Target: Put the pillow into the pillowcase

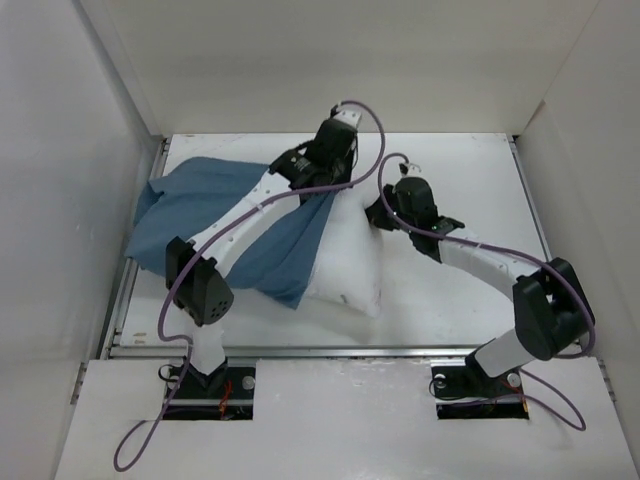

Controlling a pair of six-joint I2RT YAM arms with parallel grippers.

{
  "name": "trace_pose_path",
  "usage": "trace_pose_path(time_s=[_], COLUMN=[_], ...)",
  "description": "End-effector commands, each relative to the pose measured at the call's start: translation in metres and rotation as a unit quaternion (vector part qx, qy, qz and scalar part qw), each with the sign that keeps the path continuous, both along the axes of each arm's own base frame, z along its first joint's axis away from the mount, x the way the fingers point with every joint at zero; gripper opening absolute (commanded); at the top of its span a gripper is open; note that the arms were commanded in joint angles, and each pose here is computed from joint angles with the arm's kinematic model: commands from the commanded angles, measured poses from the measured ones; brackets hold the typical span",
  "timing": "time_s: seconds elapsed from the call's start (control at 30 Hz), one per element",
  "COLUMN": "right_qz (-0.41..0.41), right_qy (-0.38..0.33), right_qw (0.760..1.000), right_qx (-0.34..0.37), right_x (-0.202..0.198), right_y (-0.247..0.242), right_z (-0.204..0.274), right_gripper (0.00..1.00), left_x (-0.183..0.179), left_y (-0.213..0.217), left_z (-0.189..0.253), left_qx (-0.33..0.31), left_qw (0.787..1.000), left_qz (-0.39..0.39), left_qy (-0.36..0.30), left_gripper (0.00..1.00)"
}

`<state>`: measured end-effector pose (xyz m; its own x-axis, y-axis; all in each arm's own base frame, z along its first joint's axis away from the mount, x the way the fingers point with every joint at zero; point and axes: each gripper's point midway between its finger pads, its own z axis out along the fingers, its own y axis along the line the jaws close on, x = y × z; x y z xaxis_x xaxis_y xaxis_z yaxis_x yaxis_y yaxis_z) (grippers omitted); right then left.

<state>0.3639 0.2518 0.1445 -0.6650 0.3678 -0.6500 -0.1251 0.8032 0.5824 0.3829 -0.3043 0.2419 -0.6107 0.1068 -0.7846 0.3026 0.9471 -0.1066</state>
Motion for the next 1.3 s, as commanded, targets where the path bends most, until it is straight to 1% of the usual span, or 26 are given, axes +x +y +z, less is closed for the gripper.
trace_pose_path(time_s=[0.0,0.03,0.07,0.13,0.27,0.33,0.37,0.4,0.43,0.5,0.57,0.63,0.67,0.73,0.77,0.8,0.83,0.87,0.93,0.97,1.0,1.07,1.1,1.13,1.2,1.27], right_qz=[-0.026,-0.034,-0.041,-0.072,-0.13,-0.189,-0.245,-0.264,-0.277,-0.312,-0.334,-0.349,-0.354,-0.325,-0.303,-0.272,-0.203,-0.179,-0.157,-0.151,-0.161,-0.145,-0.142,-0.139,-0.133,-0.144], right_qy=[-0.149,-0.156,-0.167,-0.176,-0.219,-0.262,-0.298,-0.312,-0.323,-0.356,-0.405,-0.409,-0.418,-0.408,-0.412,-0.414,-0.423,-0.417,-0.373,-0.343,-0.3,-0.251,-0.235,-0.206,-0.171,-0.141], right_qw=[0.986,0.984,0.982,0.979,0.963,0.944,0.92,0.911,0.905,0.881,0.85,0.841,0.833,0.846,0.851,0.859,0.874,0.882,0.909,0.922,0.936,0.952,0.957,0.965,0.971,0.973], right_qx=[0.064,0.072,0.076,0.079,0.083,0.063,0.062,0.049,0.007,-0.006,-0.034,-0.065,-0.083,-0.113,-0.119,-0.126,-0.125,-0.125,-0.1,-0.098,-0.088,-0.1,-0.093,-0.088,-0.105,-0.113], right_x=[0.043,0.044,0.045,0.05,0.058,0.068,0.074,0.077,0.076,0.064,0.04,0.023,0.015,0.005,0.002,-0.001,-0.01,-0.016,-0.022,-0.025,-0.028,-0.038,-0.045,-0.051,-0.063,-0.073], right_y=[0.014,0.012,0.01,0.001,-0.02,-0.043,-0.067,-0.075,-0.087,-0.102,-0.113,-0.106,-0.107,-0.08,-0.067,-0.051,-0.015,-0.001,0.017,0.018,0.014,0.011,0.007,0.005,-0.005,-0.019], right_z=[0.114,0.124,0.132,0.139,0.166,0.2,0.248,0.268,0.284,0.333,0.366,0.354,0.356,0.328,0.32,0.31,0.292,0.278,0.24,0.215,0.189,0.142,0.131,0.112,0.078,0.06], right_gripper=[0.0,0.0,0.0,0.0,0.0,0.0,0.0,0.0,0.0,0.0,0.0,0.0,0.0,0.0,0.0,0.0,0.0,0.0,0.0,0.0,0.0,0.0,0.0,0.01,0.03,0.07], left_x=[-0.027,-0.036,-0.048,-0.065,-0.063,-0.038,-0.027,-0.01,-0.004,-0.014,-0.021,-0.043,-0.044,-0.058,-0.057,-0.058,-0.057,-0.063,-0.055,-0.061,-0.061,-0.066,-0.077,-0.078,-0.091,-0.096], left_y=[-0.084,-0.103,-0.108,-0.122,-0.136,-0.119,-0.111,-0.094,-0.082,-0.047,-0.048,-0.034,-0.036,-0.031,-0.035,-0.033,-0.031,-0.02,-0.007,0.007,0.014,0.031,0.045,0.053,0.07,0.084], left_z=[0.151,0.153,0.18,0.182,0.167,0.21,0.231,0.249,0.277,0.321,0.315,0.332,0.319,0.315,0.289,0.277,0.266,0.263,0.218,0.221,0.191,0.175,0.18,0.149,0.14,0.103], left_qx=[-0.158,-0.148,-0.157,-0.155,-0.139,-0.164,-0.182,-0.188,-0.211,-0.247,-0.262,-0.281,-0.274,-0.273,-0.271,-0.263,-0.26,-0.262,-0.242,-0.248,-0.231,-0.232,-0.243,-0.226,-0.243,-0.217], left_qw=[0.964,0.96,0.951,0.941,0.943,0.939,0.935,0.934,0.923,0.907,0.901,0.888,0.894,0.894,0.907,0.913,0.919,0.923,0.946,0.945,0.956,0.96,0.956,0.963,0.959,0.967], left_qz=[-0.179,-0.206,-0.224,-0.262,-0.265,-0.232,-0.21,-0.185,-0.166,-0.142,-0.154,-0.163,-0.169,-0.187,-0.182,-0.182,-0.171,-0.157,-0.099,-0.078,-0.059,-0.018,-0.007,0.013,0.04,0.073], left_qy=[-0.117,-0.122,-0.142,-0.144,-0.147,-0.196,-0.219,-0.242,-0.275,-0.31,-0.309,-0.325,-0.312,-0.303,-0.265,-0.252,-0.24,-0.234,-0.193,-0.197,-0.173,-0.159,-0.164,-0.145,-0.138,-0.109], left_gripper=[0.0,0.0,0.0,0.0,0.0,0.0,0.0,0.0,0.0,0.0,0.01,0.01,0.01,0.06,0.13,0.29,0.7,1.0,1.0,1.0,1.0,1.0,1.0,1.0,1.0,1.0])
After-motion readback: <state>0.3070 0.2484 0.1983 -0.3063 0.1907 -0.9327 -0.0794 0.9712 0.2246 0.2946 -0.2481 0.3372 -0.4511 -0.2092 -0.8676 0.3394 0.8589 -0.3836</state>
